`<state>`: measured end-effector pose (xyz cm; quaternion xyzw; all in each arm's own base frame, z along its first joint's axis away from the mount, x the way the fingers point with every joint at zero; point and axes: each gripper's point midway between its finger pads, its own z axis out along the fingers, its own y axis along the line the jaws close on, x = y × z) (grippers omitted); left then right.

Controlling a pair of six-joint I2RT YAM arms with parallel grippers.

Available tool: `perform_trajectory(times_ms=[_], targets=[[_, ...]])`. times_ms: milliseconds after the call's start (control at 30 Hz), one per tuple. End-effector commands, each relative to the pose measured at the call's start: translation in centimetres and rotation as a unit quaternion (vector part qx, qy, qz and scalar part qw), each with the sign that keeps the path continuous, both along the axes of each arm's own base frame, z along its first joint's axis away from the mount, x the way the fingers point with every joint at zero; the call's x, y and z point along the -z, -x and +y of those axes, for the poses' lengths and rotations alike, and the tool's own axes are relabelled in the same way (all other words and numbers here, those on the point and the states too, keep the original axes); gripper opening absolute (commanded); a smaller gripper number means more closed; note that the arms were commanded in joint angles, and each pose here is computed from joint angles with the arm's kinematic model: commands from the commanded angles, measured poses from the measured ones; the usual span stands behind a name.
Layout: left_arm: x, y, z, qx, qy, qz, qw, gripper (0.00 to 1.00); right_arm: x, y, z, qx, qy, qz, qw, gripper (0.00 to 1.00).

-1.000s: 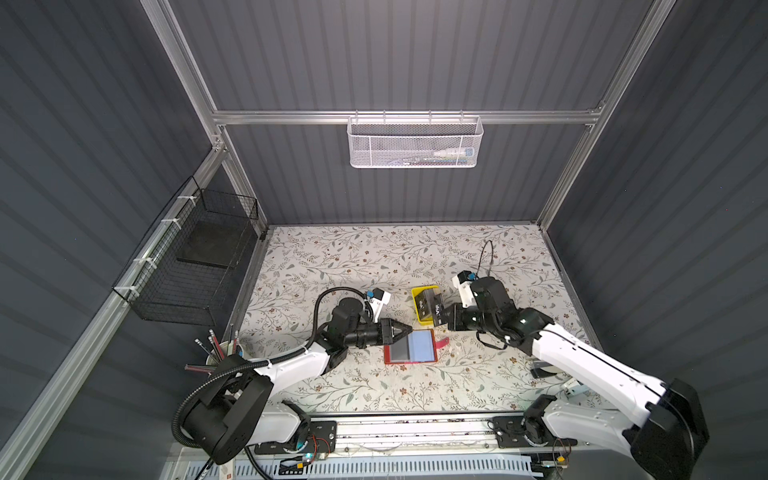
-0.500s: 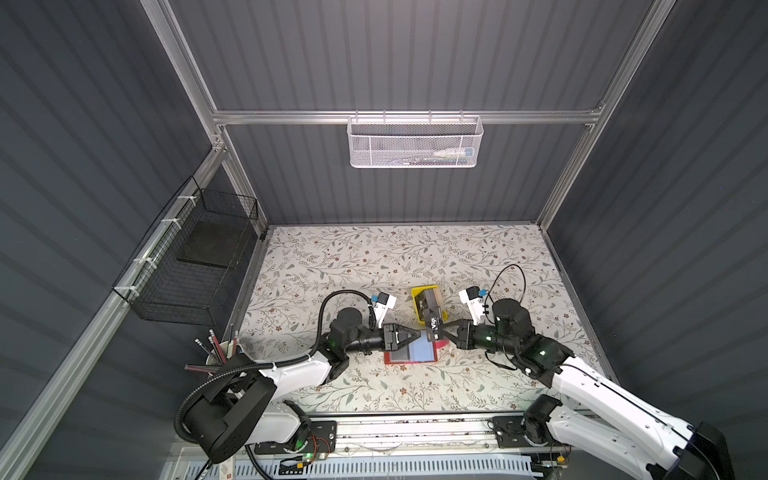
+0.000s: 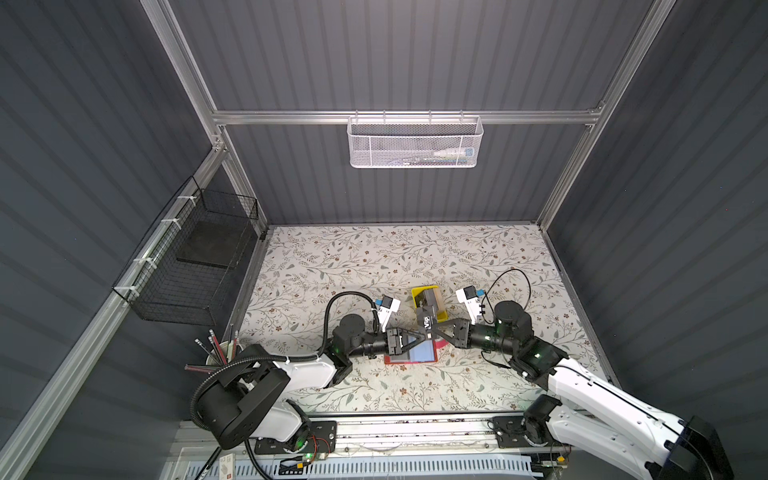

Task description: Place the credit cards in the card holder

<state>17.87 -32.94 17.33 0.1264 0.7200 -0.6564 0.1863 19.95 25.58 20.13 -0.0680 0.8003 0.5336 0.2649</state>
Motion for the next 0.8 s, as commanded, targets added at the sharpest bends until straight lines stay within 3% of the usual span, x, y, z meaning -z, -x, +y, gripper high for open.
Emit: perform_trajectory(times_ms=[0,233,500,767], targets=[[-0.4,-0.1,-0.2,-0.003,0.008,-0.008,1.000,0.33,-0.9,0.2,0.5,-0.013,-0.019,-0.009,1.000,0.01],[-0.3,-0.1,-0.1,-0.007,0.009,-0.006,1.000,0.31,-0.6,0.2,0.4,-0.010,-0.018,-0.005,1.000,0.01],[-0.4,-0.5,0.4,-0.027,0.008,-0.002,1.000,0.19,0.2,0.6,0.2,-0.011,-0.020,0.007,1.000,0.01],[-0.7,-0.4,0.3,-0.023,0.014,0.003,1.000,0.15,1.0,1.1,0.0,-0.011,-0.029,0.019,0.999,0.01]])
